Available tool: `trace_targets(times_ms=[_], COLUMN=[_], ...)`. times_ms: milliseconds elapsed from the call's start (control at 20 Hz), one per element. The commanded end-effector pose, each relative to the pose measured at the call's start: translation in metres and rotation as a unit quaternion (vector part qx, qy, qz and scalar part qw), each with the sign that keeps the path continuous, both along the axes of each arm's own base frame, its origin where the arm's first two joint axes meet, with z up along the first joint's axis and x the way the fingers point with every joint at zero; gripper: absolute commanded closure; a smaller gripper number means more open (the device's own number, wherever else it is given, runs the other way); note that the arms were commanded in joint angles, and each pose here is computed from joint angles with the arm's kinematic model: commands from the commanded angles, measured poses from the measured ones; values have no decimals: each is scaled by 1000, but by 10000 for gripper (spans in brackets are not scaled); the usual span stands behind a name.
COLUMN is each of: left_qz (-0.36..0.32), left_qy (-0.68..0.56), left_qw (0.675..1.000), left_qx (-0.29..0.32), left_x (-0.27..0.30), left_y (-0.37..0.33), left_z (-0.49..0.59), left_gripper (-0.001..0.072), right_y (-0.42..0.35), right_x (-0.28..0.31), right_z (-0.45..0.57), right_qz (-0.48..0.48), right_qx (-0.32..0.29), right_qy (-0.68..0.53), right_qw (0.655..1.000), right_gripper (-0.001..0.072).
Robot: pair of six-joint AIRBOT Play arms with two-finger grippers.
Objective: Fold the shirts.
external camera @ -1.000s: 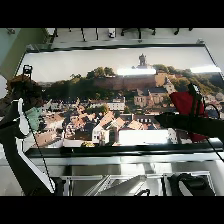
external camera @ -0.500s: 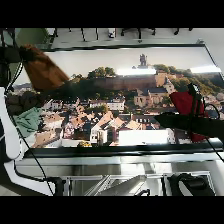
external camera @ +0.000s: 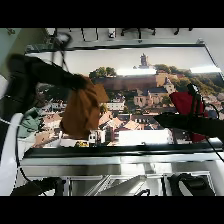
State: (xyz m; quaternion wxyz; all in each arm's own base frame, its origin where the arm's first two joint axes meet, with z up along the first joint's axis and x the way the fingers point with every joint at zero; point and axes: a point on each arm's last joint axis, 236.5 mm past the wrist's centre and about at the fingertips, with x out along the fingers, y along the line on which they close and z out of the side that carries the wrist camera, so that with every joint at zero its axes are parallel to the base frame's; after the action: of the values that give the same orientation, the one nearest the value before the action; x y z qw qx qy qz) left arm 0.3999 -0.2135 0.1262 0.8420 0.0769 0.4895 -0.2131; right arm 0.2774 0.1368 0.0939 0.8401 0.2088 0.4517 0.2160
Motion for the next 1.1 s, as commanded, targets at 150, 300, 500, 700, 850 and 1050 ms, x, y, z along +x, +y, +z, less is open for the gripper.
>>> trace_targets(times_ms=[150, 300, 500, 700, 850, 1050], left_qz=[3, 48, 96, 172, 204, 259], left_qy=[143, 175, 225, 282, 323, 307], left_qw=[990, 983, 967, 941, 913, 890], left_qx=[17, 22, -66, -74, -144, -218], left_x=[-57, -57, -116, -199, -239, -236], left_y=[-27, 25, 63, 89, 68, 54], left_z=[-100, -59, -33, -102, -155, -191], left_gripper=[225, 225, 225, 224, 224, 226], right_y=[4, 7, 14, 20, 21, 21], right_x=[1, 13, 40, 58, 62, 61], right_z=[2, 2, -34, -85, -113, -120], right_qz=[-1, -7, 23, 43, 43, 50], right_qx=[13, 34, 29, 33, 34, 30], right_qy=[3, 21, 74, 138, 177, 180], right_qw=[1000, 999, 997, 989, 983, 982], right_gripper=[373, 372, 362, 226, 227, 227])
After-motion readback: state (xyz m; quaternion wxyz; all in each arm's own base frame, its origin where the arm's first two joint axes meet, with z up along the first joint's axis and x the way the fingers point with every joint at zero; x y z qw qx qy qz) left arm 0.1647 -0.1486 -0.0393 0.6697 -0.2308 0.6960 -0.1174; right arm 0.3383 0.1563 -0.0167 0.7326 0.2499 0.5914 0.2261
